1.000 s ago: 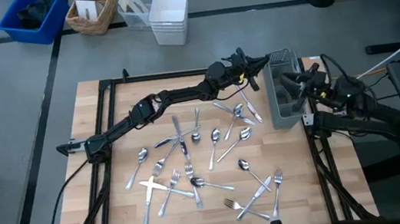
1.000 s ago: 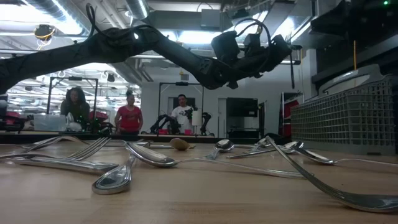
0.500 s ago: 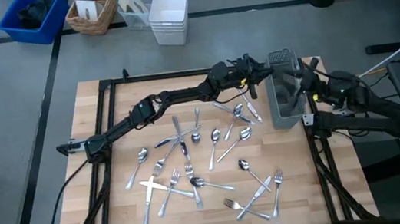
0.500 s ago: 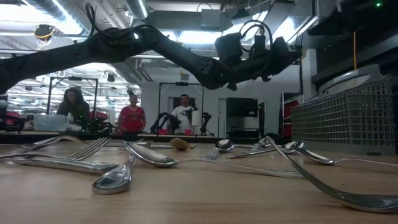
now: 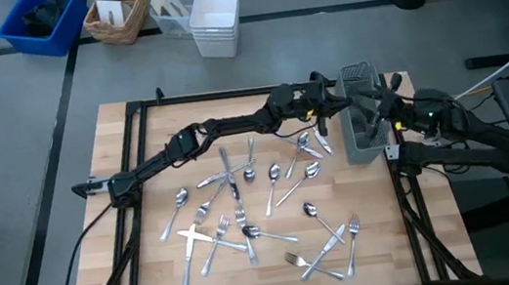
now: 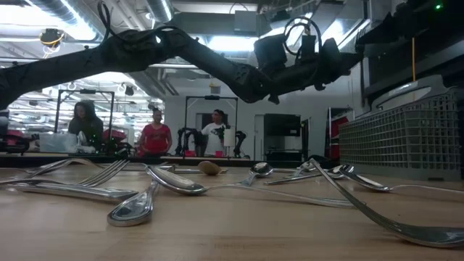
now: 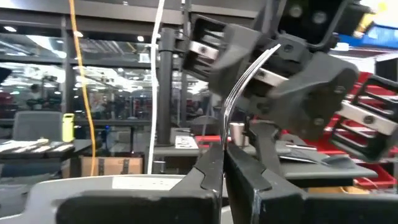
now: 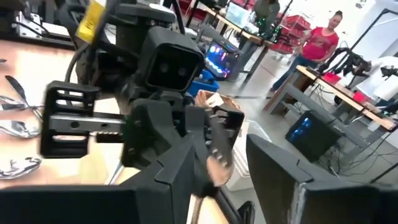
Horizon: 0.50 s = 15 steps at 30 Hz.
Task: Sort silverware
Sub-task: Put the fork into the left section of the utensil holder
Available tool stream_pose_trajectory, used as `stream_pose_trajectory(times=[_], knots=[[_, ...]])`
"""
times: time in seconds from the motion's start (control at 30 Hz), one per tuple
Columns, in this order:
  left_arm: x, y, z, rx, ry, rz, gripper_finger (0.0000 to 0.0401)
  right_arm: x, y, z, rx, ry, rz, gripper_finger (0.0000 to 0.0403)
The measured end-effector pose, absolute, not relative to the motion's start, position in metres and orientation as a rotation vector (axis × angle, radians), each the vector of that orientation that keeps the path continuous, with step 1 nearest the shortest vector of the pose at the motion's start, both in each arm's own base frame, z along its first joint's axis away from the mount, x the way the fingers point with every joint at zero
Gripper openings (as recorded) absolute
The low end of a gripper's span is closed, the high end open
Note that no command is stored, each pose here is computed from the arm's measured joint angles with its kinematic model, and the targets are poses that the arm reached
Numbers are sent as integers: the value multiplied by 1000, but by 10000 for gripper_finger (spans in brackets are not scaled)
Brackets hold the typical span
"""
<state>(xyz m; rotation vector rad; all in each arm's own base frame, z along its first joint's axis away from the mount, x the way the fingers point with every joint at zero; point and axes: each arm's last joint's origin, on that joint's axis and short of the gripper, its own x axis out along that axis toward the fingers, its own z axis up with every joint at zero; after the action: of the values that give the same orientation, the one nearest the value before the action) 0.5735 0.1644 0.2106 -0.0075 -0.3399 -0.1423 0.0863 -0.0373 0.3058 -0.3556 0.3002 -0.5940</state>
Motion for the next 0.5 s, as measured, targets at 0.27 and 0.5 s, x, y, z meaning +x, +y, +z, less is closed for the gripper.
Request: stream_pose_trajectory(times=[0.27, 0.5], knots=[[577, 152, 210, 32, -340, -175, 1, 92, -39, 304, -360, 329, -580, 141], [576, 156, 210, 30, -341, -165, 1, 93, -39, 303, -361, 330, -573, 34]])
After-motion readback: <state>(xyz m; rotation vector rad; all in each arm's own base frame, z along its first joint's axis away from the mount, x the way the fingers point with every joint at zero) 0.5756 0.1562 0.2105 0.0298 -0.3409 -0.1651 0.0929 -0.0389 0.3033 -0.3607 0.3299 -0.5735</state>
